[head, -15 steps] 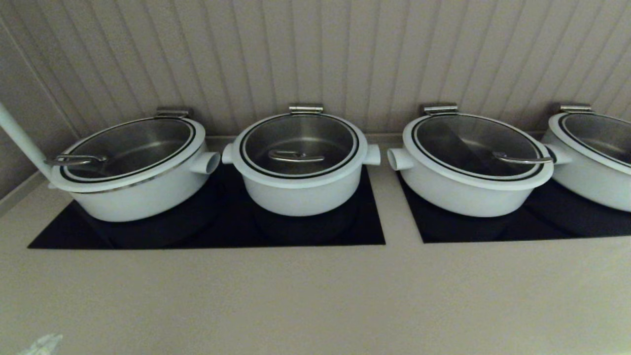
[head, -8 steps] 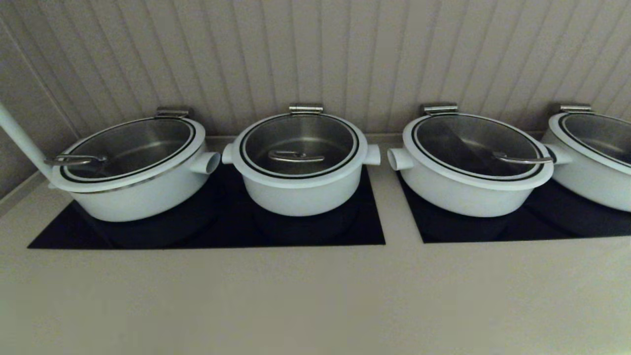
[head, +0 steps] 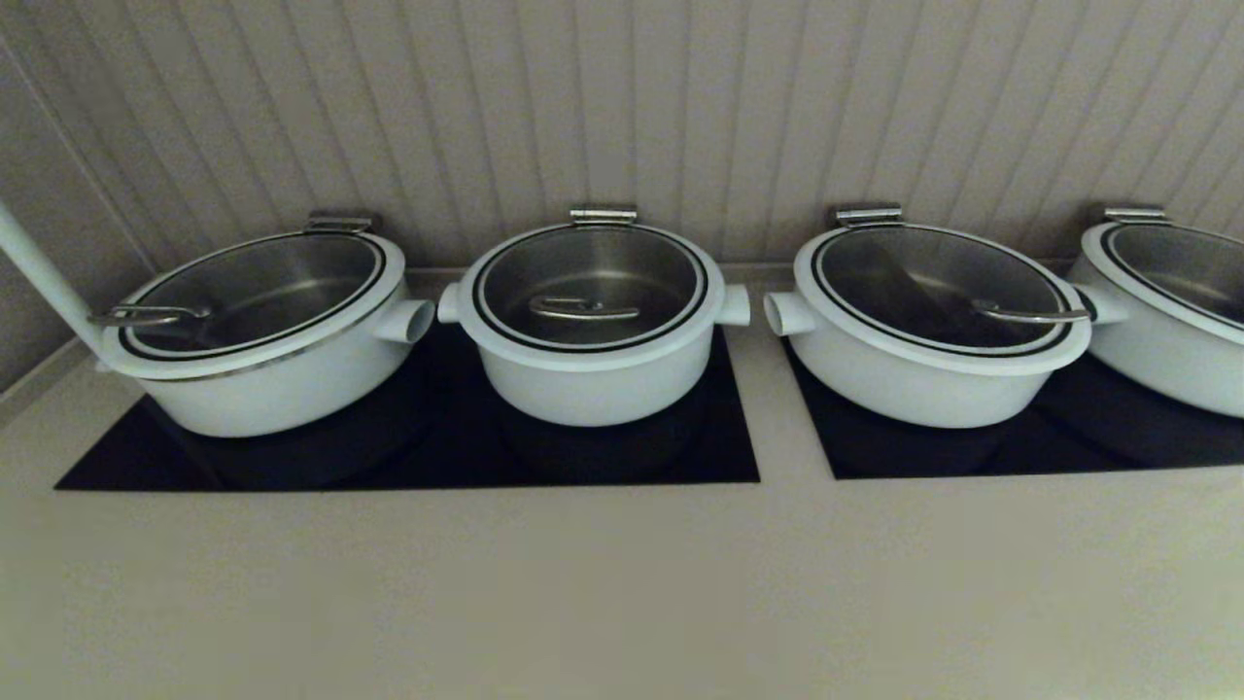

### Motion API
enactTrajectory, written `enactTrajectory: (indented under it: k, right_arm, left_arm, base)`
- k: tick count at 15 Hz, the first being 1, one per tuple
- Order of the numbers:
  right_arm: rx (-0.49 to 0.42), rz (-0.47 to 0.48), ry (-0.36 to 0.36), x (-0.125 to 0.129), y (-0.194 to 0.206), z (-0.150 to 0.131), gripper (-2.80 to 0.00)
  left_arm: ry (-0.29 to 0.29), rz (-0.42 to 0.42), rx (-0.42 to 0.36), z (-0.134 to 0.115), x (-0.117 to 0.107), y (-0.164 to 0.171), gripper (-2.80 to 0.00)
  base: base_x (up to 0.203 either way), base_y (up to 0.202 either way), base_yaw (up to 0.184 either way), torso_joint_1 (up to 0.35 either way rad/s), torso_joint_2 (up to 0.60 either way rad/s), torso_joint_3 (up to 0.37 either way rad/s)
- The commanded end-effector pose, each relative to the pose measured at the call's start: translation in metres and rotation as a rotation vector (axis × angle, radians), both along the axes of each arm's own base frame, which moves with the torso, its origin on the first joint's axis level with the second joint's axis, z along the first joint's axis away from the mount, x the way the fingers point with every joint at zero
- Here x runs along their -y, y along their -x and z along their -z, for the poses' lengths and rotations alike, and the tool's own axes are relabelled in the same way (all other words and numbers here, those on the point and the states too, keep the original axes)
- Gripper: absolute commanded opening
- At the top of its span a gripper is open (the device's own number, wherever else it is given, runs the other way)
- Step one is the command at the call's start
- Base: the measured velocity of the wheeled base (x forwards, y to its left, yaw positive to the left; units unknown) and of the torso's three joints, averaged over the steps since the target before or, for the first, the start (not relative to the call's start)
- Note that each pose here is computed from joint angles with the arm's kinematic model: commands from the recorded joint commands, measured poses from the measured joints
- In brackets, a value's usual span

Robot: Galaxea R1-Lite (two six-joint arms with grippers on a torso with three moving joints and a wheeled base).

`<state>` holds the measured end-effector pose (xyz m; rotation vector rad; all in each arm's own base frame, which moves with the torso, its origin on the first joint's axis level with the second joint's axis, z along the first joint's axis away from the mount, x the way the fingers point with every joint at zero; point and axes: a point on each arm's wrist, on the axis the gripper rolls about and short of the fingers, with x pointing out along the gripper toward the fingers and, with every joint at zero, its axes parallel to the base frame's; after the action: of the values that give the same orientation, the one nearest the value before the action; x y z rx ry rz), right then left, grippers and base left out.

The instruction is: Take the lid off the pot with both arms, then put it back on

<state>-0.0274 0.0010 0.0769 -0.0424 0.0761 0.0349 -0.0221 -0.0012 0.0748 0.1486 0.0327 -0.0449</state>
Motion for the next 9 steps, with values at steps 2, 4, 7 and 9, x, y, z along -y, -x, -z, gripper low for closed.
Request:
enactTrajectory:
  k: [2, 4, 7, 9]
  right_arm:
    - [-0.002, -0.001, 0.0, 0.0, -0.0001, 0.0001, -2.8]
    - [-0.002, -0.001, 0.0, 0.0, -0.0001, 0.0001, -2.8]
    - [-0.003, -0.001, 0.0, 0.0, -0.0001, 0.0001, -2.8]
    - [-0.001, -0.001, 0.0, 0.0, 0.0, 0.0001, -2.8]
  left_arm:
    - [0.002, 0.002, 0.014, 0.0003, 0.0001, 0.0011, -2.8]
    - [0.004, 0.002, 0.014, 0.0006, 0.0001, 0.0009, -2.8]
    - [-0.005, 0.004, 0.016, 0.0001, 0.0001, 0.0011, -2.8]
    - [0.004, 0.004, 0.014, 0.0006, 0.0001, 0.0009, -2.8]
  base:
    - [0.0, 0.0, 0.0, 0.0, 0.0, 0.0]
    - [0.0, 0.0, 0.0, 0.0, 0.0, 0.0]
    - [0.0, 0.0, 0.0, 0.0, 0.0, 0.0]
    - [0.0, 0.0, 0.0, 0.0, 0.0, 0.0]
